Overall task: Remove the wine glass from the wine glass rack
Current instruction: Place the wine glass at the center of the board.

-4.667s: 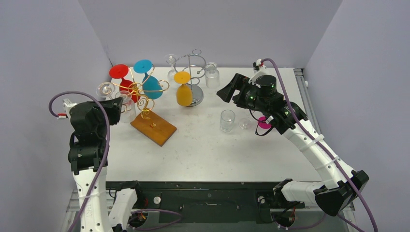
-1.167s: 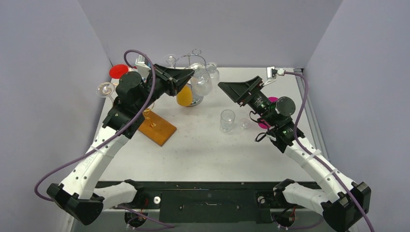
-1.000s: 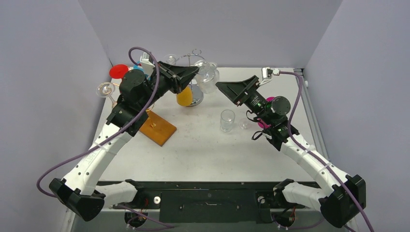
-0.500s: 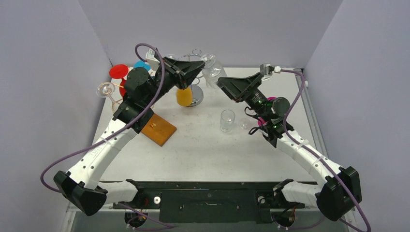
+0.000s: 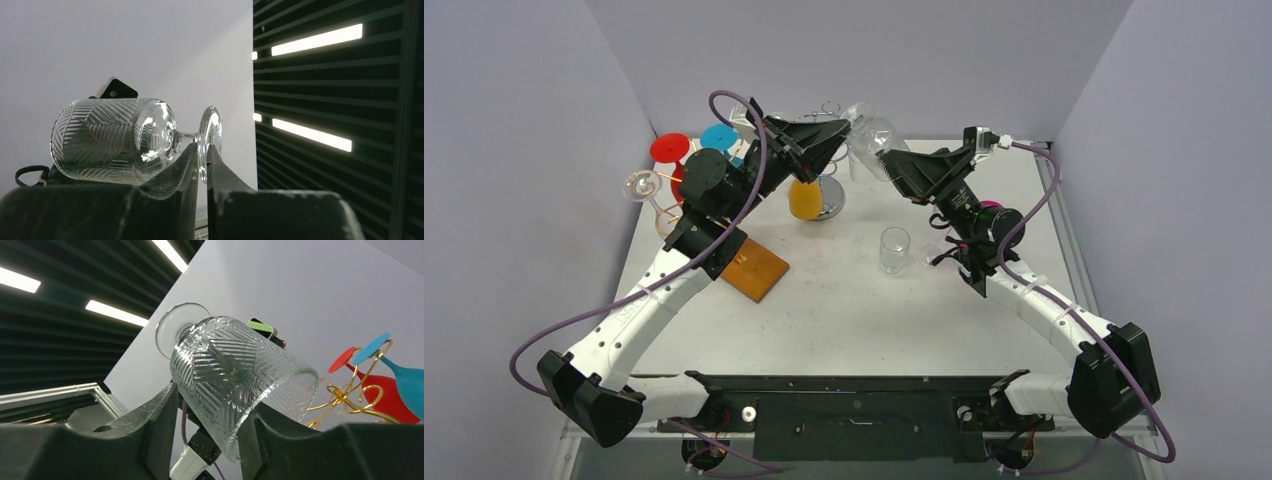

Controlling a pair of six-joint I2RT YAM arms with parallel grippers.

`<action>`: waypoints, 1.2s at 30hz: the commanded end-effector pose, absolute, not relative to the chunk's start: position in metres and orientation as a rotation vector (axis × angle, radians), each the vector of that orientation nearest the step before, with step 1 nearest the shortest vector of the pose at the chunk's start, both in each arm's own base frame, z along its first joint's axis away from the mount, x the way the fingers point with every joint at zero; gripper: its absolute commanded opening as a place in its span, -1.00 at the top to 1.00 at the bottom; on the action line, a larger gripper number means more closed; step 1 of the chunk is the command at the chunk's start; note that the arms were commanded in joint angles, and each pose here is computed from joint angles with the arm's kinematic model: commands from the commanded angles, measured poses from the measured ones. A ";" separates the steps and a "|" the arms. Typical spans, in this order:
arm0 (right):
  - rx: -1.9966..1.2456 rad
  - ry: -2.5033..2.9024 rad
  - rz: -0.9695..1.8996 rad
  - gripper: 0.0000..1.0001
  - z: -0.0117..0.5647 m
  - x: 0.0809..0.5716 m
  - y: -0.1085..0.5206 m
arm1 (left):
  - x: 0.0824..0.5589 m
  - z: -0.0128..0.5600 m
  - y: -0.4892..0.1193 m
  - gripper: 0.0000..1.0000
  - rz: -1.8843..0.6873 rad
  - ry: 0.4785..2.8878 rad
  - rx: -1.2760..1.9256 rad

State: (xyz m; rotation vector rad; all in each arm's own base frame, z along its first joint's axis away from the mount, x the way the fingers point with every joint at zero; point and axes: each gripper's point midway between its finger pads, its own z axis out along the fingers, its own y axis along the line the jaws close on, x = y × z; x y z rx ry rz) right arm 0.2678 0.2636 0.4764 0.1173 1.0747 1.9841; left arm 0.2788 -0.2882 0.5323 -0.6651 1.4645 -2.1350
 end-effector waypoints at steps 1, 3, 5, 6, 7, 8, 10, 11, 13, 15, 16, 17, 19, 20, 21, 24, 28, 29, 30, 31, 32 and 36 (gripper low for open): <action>0.027 0.865 2.043 0.44 0.517 0.241 0.246 | 0.256 0.564 -0.278 1.00 -2.241 1.328 -0.557; 0.033 0.858 2.039 0.78 0.519 0.241 0.245 | 0.254 0.563 -0.279 1.00 -2.253 1.327 -0.550; 0.042 0.857 2.033 1.00 0.521 0.242 0.244 | 0.254 0.559 -0.280 0.90 -2.247 1.336 -0.546; 0.044 0.857 2.027 1.00 0.521 0.243 0.244 | 0.254 0.557 -0.281 0.86 -2.240 1.341 -0.540; 0.045 0.851 2.021 1.00 0.522 0.242 0.242 | 0.254 0.555 -0.281 0.76 -2.233 1.347 -0.538; 0.052 0.862 2.009 1.00 0.521 0.244 0.243 | 0.254 0.553 -0.282 0.67 -2.221 1.352 -0.527; 0.069 0.883 1.978 1.00 0.519 0.247 0.241 | 0.254 0.548 -0.283 0.38 -2.186 1.374 -0.508; 0.073 0.880 1.962 1.00 0.522 0.245 0.237 | 0.255 0.543 -0.284 0.21 -2.168 1.395 -0.513; 0.096 0.910 1.901 1.00 0.522 0.248 0.232 | 0.255 0.535 -0.285 -0.07 -2.129 1.427 -0.499; 0.118 0.960 1.796 1.00 0.517 0.255 0.225 | 0.255 0.525 -0.286 -0.33 -2.089 1.459 -0.489; 0.152 1.026 1.755 1.00 0.508 0.263 0.226 | 0.255 0.520 -0.285 -0.49 -2.058 1.470 -0.469; 0.148 1.008 1.694 1.00 0.516 0.259 0.216 | 0.256 0.512 -0.286 -0.56 -2.031 1.502 -0.470; 0.190 1.084 1.571 1.00 0.511 0.267 0.204 | 0.256 0.501 -0.286 -0.74 -1.972 1.542 -0.441; 0.246 1.171 1.509 1.00 0.495 0.278 0.202 | 0.256 0.498 -0.286 -0.84 -1.937 1.550 -0.412; 0.231 1.158 1.446 1.00 0.506 0.272 0.192 | 0.256 0.490 -0.287 -0.96 -1.911 1.588 -0.405; 0.313 1.320 1.240 1.00 0.482 0.284 0.172 | 0.255 0.478 -0.291 -0.93 -1.818 1.652 -0.303; 0.391 1.498 0.921 1.00 0.458 0.296 0.133 | 0.253 0.458 -0.296 -0.93 -1.678 1.763 -0.169; 0.397 1.552 0.843 1.00 0.452 0.294 0.123 | 0.253 0.454 -0.296 -0.93 -1.638 1.769 -0.128; 0.441 1.571 0.766 1.00 0.447 0.301 0.108 | 0.251 0.449 -0.296 -0.93 -1.614 1.797 -0.118; 0.449 1.621 0.704 1.00 0.441 0.298 0.098 | 0.251 0.447 -0.295 -0.93 -1.576 1.797 -0.084; 0.507 1.639 0.620 1.00 0.434 0.306 0.078 | 0.248 0.439 -0.296 -0.93 -1.551 1.830 -0.069; 0.627 1.733 0.401 1.00 0.411 0.312 0.021 | 0.242 0.423 -0.294 -0.93 -1.412 1.887 0.023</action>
